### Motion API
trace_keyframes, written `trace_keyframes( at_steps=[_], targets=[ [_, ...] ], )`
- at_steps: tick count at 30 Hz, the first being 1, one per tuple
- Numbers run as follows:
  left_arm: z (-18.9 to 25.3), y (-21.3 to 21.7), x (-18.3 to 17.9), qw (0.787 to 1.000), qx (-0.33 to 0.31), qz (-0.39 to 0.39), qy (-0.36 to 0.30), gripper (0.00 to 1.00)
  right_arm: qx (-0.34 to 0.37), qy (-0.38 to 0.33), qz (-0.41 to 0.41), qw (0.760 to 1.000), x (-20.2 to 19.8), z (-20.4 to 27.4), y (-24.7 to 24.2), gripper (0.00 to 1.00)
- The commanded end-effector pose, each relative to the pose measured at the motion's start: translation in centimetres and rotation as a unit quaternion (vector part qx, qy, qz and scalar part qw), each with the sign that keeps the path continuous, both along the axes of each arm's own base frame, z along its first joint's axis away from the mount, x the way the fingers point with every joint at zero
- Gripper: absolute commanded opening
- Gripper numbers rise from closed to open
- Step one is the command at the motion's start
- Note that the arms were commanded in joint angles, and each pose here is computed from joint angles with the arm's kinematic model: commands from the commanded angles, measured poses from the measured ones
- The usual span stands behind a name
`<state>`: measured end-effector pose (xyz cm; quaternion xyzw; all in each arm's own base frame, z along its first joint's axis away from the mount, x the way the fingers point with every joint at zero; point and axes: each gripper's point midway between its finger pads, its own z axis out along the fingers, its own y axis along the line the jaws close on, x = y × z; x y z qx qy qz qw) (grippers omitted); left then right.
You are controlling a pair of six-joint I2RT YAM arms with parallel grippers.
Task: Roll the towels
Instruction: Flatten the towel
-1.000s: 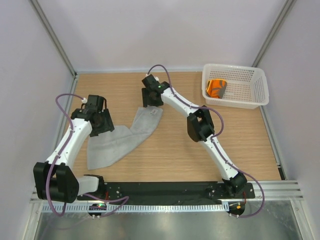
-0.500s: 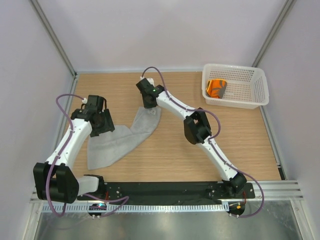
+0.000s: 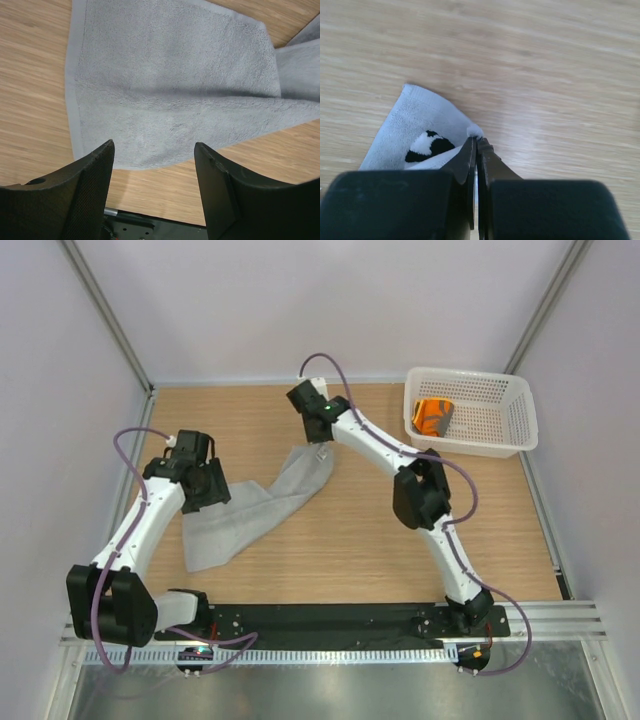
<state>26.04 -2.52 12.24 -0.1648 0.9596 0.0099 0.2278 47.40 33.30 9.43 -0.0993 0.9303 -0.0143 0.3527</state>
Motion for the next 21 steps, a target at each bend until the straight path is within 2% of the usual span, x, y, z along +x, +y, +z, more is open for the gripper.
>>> trace_keyframes(
  at_steps=[1,3,4,5,7,8,9,10,13,14,16,21],
  targets=[
    [0.4,-0.1,0.3,1.0,0.005,-0.004,-0.014,0.66,0.014,-0.072,-0.05,0.996,0.3,8.5,-5.2,0.01],
    [0.2,-0.3,0.2,1.0,0.004,-0.003,-0.012,0.66,0.009,-0.066,-0.06,0.996,-0.6,8.3,-7.0,0.01],
    [0.2,-0.5,0.2,1.0,0.006,-0.005,-0.012,0.66,-0.005,-0.044,-0.066,0.997,-1.8,6.4,-8.5,0.01],
    [0.1,-0.6,0.0,1.0,0.008,-0.005,-0.006,0.65,0.006,-0.058,-0.075,0.995,-2.4,8.3,-9.8,0.01],
    [-0.2,-0.9,-0.2,1.0,0.01,0.001,-0.001,0.65,0.011,-0.068,-0.089,0.994,-3.4,8.9,-11.7,0.01],
    [-0.4,-1.0,-0.2,1.0,0.007,0.006,0.003,0.65,-0.01,-0.053,-0.097,0.994,-4.7,7.2,-13.3,0.01],
    [-0.5,-1.2,-0.4,1.0,0.0,0.012,0.004,0.65,0.002,-0.068,-0.113,0.991,-5.2,9.0,-15.0,0.01],
    [-0.8,-1.5,-0.5,1.0,-0.007,0.014,0.008,0.64,-0.009,-0.051,-0.126,0.991,-6.5,7.6,-16.6,0.01],
    [-1.2,-2.7,-0.4,0.999,-0.032,0.02,0.009,0.63,0.0,-0.062,-0.162,0.985,-8.3,9.0,-20.7,0.01],
    [-1.5,-3.2,-0.4,0.999,-0.038,0.016,0.009,0.62,-0.01,-0.048,-0.164,0.985,-9.5,7.7,-21.7,0.01],
    [-1.9,-4.1,-0.2,0.999,-0.045,0.012,0.009,0.62,0.01,-0.055,-0.157,0.986,-10.7,8.5,-22.0,0.01],
    [-3.1,-6.6,1.5,0.999,-0.047,0.001,0.016,0.6,0.023,-0.024,-0.138,0.99,-13.0,6.3,-21.8,0.01]
  ],
)
